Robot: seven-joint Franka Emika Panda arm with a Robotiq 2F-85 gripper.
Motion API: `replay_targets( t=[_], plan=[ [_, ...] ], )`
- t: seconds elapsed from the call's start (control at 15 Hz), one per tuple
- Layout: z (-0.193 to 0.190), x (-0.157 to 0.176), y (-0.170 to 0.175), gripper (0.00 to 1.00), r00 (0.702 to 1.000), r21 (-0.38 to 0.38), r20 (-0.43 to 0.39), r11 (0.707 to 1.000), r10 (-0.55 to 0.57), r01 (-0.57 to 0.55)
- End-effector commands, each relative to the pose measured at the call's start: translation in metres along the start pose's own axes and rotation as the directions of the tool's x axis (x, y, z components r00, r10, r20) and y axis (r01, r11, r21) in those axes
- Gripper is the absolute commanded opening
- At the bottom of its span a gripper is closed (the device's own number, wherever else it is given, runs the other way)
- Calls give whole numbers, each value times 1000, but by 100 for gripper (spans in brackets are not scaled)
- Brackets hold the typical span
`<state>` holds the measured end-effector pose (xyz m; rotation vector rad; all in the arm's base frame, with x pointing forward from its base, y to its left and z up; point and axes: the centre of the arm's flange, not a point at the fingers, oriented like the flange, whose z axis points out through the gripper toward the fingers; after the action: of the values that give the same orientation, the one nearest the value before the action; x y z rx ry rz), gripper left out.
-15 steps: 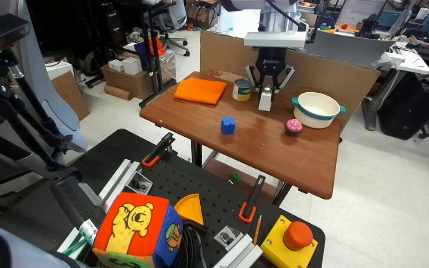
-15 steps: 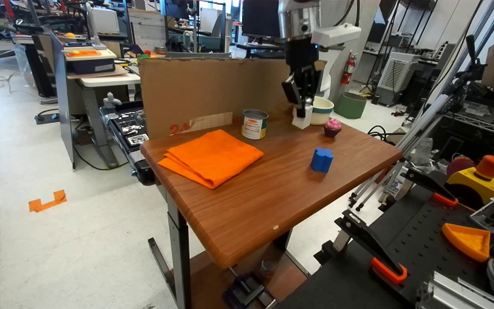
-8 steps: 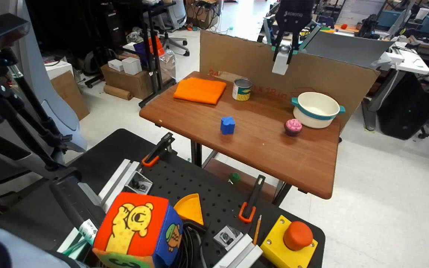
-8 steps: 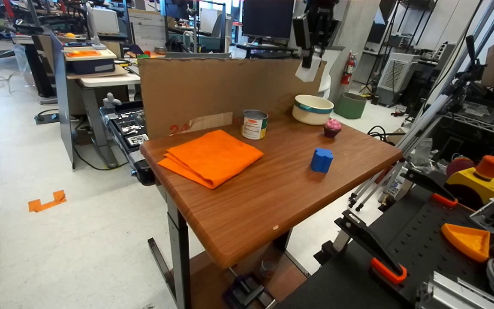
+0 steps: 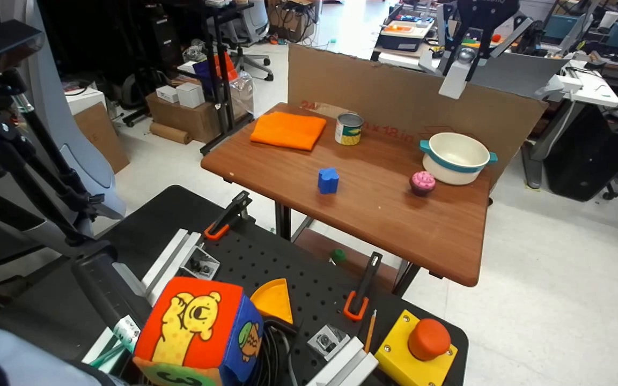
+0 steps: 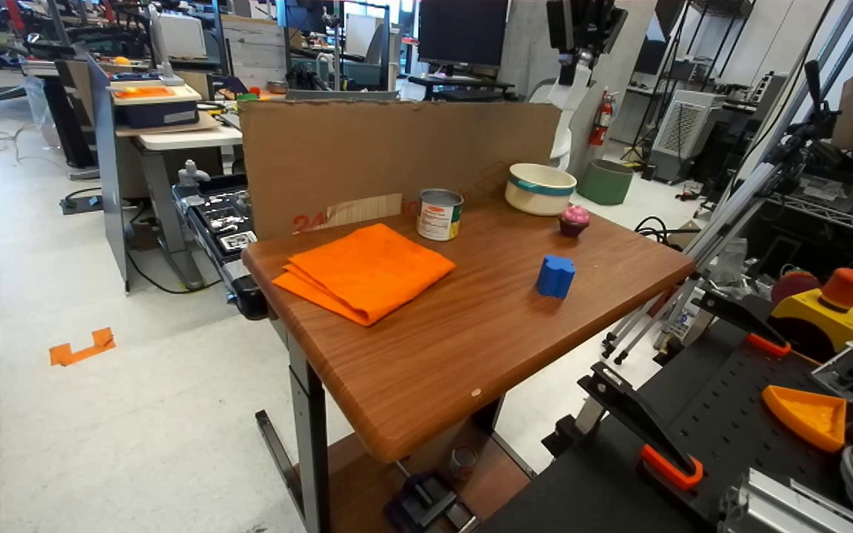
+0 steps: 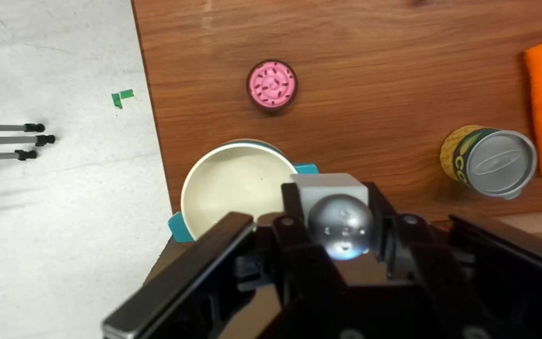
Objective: Put the salt cellar in the white pot
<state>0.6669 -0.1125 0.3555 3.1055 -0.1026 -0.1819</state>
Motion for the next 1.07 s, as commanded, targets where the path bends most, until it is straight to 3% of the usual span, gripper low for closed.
replay_targets(
  t=[0.0, 0.33, 0.73, 1.0],
  plan=[
    [-4, 42, 16, 10, 999, 9, 34, 999, 32, -32],
    [13, 76, 27, 10, 1000, -35, 13, 999, 6, -5],
    [76, 95, 24, 10, 991, -81, 135, 996, -25, 36],
    [100, 107, 30, 10, 991, -115, 135, 993, -4, 20]
  ],
)
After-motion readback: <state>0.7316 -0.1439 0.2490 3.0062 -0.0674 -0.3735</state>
